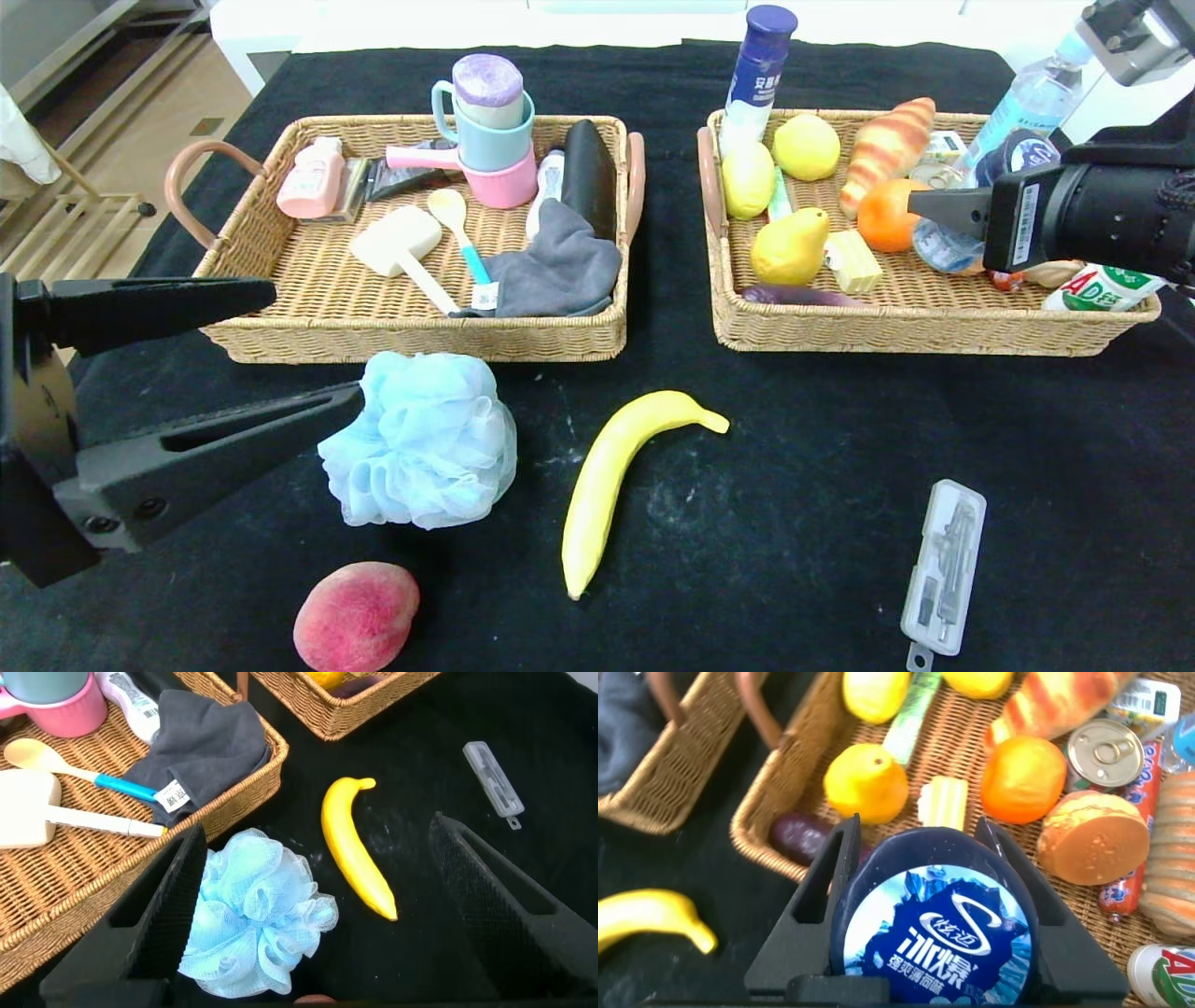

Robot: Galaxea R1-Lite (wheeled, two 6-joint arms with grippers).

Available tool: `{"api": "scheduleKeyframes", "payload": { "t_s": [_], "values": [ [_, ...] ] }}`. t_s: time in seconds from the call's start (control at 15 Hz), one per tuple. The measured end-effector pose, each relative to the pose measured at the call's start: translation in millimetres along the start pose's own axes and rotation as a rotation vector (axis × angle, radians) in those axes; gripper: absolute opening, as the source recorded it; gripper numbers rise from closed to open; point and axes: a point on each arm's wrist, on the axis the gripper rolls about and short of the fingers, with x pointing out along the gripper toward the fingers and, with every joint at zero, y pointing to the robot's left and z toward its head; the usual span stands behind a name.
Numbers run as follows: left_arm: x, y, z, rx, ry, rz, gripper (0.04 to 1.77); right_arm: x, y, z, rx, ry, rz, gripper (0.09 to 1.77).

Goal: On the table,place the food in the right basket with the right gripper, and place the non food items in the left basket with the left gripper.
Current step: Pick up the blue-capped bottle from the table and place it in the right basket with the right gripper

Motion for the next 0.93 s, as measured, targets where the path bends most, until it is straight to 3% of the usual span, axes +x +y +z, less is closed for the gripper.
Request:
{"api": "scheduleKeyframes", "payload": {
  "t_s": [0.6,0.93],
  "values": [
    [1,0.1,-1,-0.002,0.004,0.000,1.72,53,-34,-9,0.071,0.040,-0.091,0.90],
    [1,0.1,-1,-0.002,0.003,0.000,1.72,63,-35,-14,0.089,0.052,-0.065,0.90]
  ]
}}
